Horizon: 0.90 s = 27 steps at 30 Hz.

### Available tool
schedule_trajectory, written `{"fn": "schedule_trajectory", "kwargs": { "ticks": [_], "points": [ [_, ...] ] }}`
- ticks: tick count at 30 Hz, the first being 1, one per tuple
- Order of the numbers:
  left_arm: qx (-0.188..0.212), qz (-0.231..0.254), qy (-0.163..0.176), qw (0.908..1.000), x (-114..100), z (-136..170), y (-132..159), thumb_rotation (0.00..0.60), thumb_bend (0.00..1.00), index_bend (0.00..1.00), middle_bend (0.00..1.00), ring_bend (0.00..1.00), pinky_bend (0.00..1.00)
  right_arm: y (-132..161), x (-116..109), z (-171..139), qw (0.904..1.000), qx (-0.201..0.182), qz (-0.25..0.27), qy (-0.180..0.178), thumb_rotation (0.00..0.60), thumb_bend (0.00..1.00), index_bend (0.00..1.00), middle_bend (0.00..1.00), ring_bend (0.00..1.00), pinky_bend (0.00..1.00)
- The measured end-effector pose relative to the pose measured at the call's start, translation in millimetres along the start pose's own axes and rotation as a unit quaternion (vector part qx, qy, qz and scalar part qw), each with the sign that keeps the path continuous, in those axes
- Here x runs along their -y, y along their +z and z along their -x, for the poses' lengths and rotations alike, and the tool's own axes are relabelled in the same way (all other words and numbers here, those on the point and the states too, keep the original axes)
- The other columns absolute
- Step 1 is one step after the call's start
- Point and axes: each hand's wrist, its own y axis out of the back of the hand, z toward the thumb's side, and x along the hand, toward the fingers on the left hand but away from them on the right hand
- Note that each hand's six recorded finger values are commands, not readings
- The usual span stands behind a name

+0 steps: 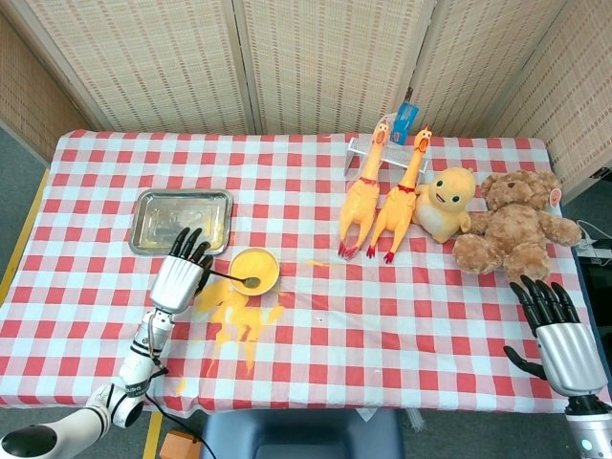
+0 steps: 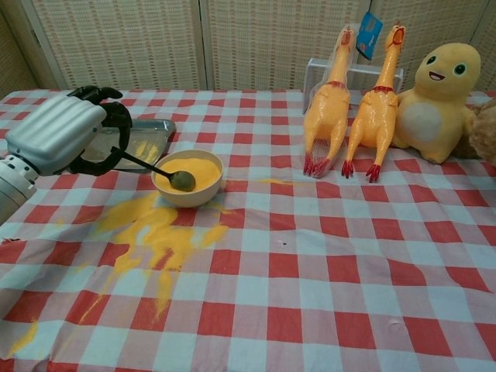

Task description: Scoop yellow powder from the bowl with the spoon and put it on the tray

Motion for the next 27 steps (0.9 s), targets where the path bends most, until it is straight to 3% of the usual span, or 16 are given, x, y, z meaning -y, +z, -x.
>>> {"fn": "schedule_trajectory", "kwargs": {
  "ticks": [13,27],
  "points": [
    [0.009,0.004,0.048,0.9988,-21,-9,2,0.600,0.66,0.88,0.35,0.12,0.14,0,-2,-1,1.0000,-0.001,0.002,-0.002,0.600,0.11,0.00,0.00,0.00,0.00],
    [0.029,-0.036,0.049,0.9977,-23,-10,16,0.600,0.66,0.88,0.35,0.12,0.14,-1,-6,-3,0.9999,-0.003,0.006,-0.008,0.600,0.11,0.00,0.00,0.00,0.00]
  ]
}}
